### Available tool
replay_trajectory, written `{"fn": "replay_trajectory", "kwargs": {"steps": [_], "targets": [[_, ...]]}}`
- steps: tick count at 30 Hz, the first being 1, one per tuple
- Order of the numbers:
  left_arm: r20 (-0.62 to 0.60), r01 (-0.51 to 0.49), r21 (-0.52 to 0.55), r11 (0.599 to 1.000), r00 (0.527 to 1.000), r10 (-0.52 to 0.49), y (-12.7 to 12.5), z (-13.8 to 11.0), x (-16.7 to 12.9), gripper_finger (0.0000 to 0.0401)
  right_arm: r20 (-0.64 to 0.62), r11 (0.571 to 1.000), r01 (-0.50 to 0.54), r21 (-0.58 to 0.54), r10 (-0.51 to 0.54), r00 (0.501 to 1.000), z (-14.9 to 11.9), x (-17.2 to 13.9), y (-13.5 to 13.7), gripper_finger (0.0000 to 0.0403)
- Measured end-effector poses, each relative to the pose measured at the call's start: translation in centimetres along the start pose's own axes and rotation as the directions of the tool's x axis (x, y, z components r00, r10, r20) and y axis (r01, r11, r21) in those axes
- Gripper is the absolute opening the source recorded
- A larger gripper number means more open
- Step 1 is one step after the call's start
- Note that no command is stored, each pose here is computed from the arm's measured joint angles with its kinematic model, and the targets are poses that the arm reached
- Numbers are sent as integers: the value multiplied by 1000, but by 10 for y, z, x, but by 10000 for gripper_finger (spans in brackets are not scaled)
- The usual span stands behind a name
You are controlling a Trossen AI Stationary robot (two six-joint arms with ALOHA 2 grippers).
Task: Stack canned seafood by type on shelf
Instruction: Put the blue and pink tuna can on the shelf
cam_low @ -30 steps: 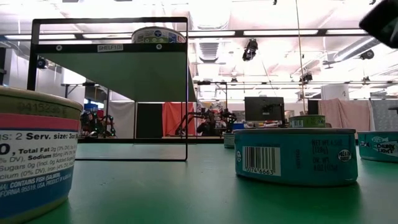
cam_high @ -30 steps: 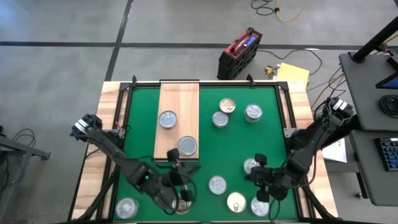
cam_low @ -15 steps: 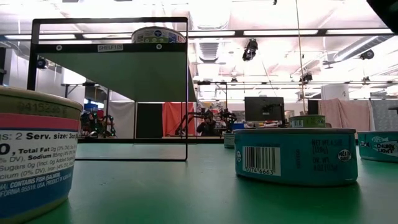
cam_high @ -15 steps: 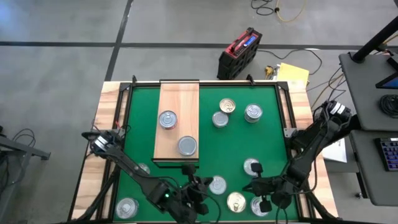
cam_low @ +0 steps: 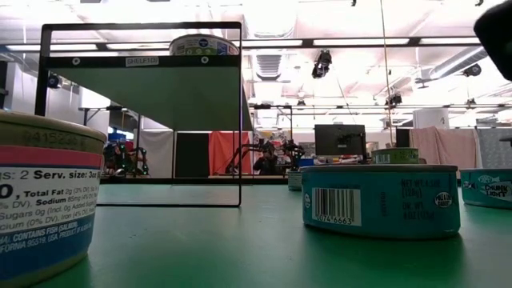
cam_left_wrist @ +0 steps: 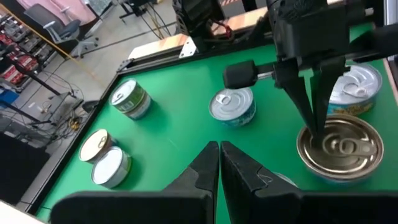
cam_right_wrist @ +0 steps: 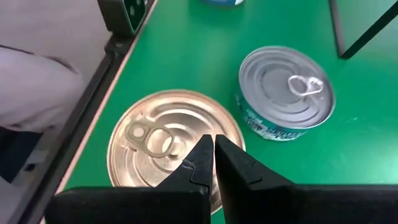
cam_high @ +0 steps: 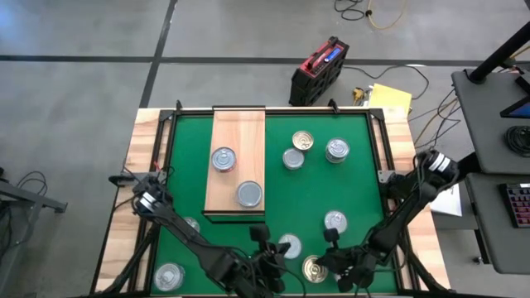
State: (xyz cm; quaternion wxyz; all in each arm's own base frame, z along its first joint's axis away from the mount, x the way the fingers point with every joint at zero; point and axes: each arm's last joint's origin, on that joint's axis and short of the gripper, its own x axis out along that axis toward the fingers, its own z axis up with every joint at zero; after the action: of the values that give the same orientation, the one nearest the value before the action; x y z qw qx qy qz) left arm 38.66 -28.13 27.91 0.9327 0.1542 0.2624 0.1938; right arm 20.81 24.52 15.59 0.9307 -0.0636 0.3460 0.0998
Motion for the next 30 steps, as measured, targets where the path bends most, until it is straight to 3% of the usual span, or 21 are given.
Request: {"fn": "replay_trajectory", "kwargs": {"steps": [8, 19, 23, 30], "targets": [[-24, 11, -10, 1000, 1000, -12, -6, -10, 6, 0, -43, 999, 38, 31, -37, 998, -8, 14, -4, 9], [-65, 71, -17, 997, 995, -72, -13, -24, 12, 0, -85, 989, 133, 64, -127, 988, 0, 24, -34, 9], [-90, 147, -28, 989, 985, -149, -17, -28, 15, 0, -108, 989, 142, 50, -136, 985, 2, 16, -38, 9], [-72, 181, -28, 983, 980, -183, -18, -25, 18, 0, -70, 987, 109, 122, -101, 992, 20, -18, -48, 9]]}}
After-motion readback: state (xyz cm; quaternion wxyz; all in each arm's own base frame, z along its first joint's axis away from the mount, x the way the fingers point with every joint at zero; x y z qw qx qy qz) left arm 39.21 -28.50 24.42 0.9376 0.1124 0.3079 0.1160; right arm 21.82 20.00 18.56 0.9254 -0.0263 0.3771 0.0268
